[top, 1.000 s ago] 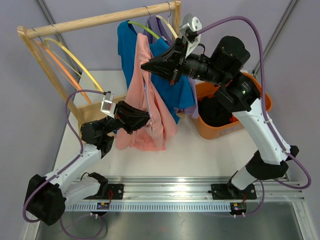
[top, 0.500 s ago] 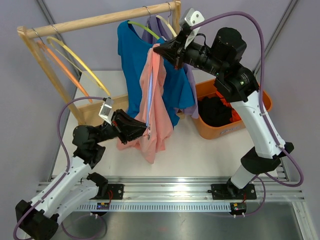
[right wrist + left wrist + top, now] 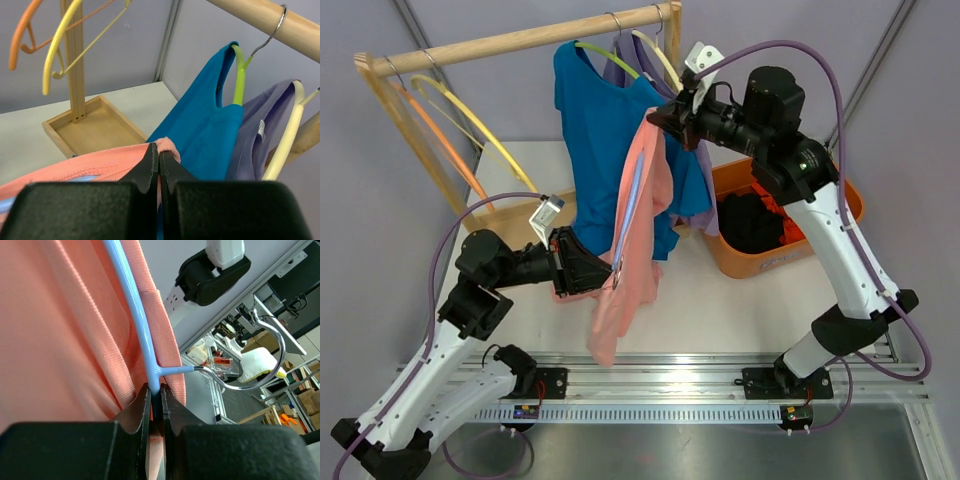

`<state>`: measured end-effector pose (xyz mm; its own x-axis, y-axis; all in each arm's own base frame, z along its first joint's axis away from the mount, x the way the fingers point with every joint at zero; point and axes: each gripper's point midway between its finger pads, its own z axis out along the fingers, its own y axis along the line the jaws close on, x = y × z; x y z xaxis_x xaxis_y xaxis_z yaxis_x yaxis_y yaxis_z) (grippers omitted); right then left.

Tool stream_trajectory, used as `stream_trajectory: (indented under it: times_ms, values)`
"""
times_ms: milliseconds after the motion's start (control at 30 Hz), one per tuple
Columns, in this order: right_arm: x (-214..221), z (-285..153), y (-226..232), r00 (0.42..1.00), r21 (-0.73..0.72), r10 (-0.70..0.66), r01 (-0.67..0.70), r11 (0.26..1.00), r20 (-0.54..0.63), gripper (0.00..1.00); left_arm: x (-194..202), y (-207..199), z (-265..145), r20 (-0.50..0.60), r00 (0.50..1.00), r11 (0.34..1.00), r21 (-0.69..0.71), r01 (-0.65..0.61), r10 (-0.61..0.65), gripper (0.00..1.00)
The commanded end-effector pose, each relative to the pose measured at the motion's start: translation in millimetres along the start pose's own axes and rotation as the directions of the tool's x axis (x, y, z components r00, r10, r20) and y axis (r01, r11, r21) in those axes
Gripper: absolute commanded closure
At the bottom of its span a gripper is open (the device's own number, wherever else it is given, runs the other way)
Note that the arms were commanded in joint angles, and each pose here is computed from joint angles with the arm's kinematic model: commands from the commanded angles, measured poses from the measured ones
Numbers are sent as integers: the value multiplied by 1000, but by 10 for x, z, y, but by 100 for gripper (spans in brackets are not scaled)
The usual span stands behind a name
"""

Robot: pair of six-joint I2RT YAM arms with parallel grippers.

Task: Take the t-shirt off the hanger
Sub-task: Remove the tshirt from the hanger

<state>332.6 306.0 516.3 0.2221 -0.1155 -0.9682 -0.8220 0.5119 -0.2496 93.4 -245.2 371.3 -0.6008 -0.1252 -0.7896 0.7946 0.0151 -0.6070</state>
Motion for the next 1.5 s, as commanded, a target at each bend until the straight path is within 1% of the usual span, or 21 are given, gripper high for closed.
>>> stream_trajectory:
  times_ms: [0, 67, 100, 133, 167, 200, 300, 367, 467, 533, 733, 767, 833, 900, 933, 1000, 1100, 1233, 1300, 1367, 1467]
  values:
    - [-833, -673, -767, 955, 321, -225, 155, 934, 193, 100, 494, -519, -287, -254, 965, 983, 155, 99, -58, 100]
    - [-1051, -898, -538, 925, 267, -285, 216, 939, 251, 100, 533, -473, -295, -269, 961, 986, 129, 107, -69, 100]
    - [-938, -857, -346, 925, 171, -279, 241, 955, 259, 100, 552, -473, -304, -280, 957, 985, 123, 119, -81, 100]
    - [-921, -888, -248, 921, 135, -282, 253, 958, 268, 100, 554, -477, -305, -283, 956, 985, 127, 120, -80, 100]
    - [-997, -991, -164, 909, 130, -298, 271, 954, 292, 100, 555, -474, -300, -288, 954, 984, 129, 127, -85, 100]
    - [-928, -982, -198, 916, 147, -291, 259, 955, 278, 100, 551, -495, -301, -294, 952, 982, 141, 128, -82, 100]
    - [-970, -1063, -461, 925, 272, -285, 215, 938, 251, 100, 586, -521, -323, -328, 938, 976, 141, 168, -114, 100]
    - [-853, -1094, -472, 943, 259, -248, 188, 947, 223, 100, 580, -554, -335, -340, 934, 974, 150, 170, -110, 100]
    - [-569, -1053, -196, 976, 116, -125, 106, 988, 177, 100, 555, -649, -355, -361, 926, 964, 189, 185, -107, 100]
    - [-290, -990, -137, 989, 85, -55, 44, 995, 137, 100, 526, -696, -354, -371, 923, 957, 213, 195, -106, 100]
    - [-123, -987, -231, 991, 157, 36, -56, 986, 127, 100, 584, -630, -327, -431, 887, 939, 206, 275, -165, 100]
    - [-41, -948, -273, 991, 175, 71, -90, 980, 111, 100, 585, -627, -320, -437, 884, 937, 210, 278, -164, 100]
    - [182, -936, -486, 991, 292, 125, -134, 947, 49, 100, 556, -665, -307, -448, 882, 934, 233, 271, -145, 100]
    - [490, -916, -716, 987, 406, 158, -134, 904, -27, 96, 520, -680, -290, -454, 882, 935, 242, 260, -128, 100]
    - [600, -905, -740, 985, 421, 164, -125, 898, -57, 96, 527, -685, -288, -463, 877, 933, 243, 267, -130, 100]
    - [759, -889, -682, 980, 405, 179, -130, 905, -84, 94, 530, -675, -278, -476, 868, 928, 242, 282, -140, 100]
    - [795, -863, -609, 974, 375, 210, -165, 912, -82, 94, 532, -669, -248, -493, 859, 922, 251, 294, -140, 100]
    - [526, -858, -552, 984, 332, 179, -169, 928, 0, 92, 538, -657, -221, -518, 843, 913, 260, 314, -142, 100]
    - [594, -805, -601, 982, 341, 185, -163, 926, -32, 91, 510, -677, -213, -517, 847, 913, 277, 300, -122, 100]
    - [900, -750, -645, 967, 360, 222, -164, 918, -126, 91, 460, -700, -197, -512, 852, 914, 287, 288, -108, 100]
    - [1135, -714, -553, 950, 336, 261, -192, 922, -173, 92, 406, -747, -182, -503, 861, 915, 305, 264, -80, 100]
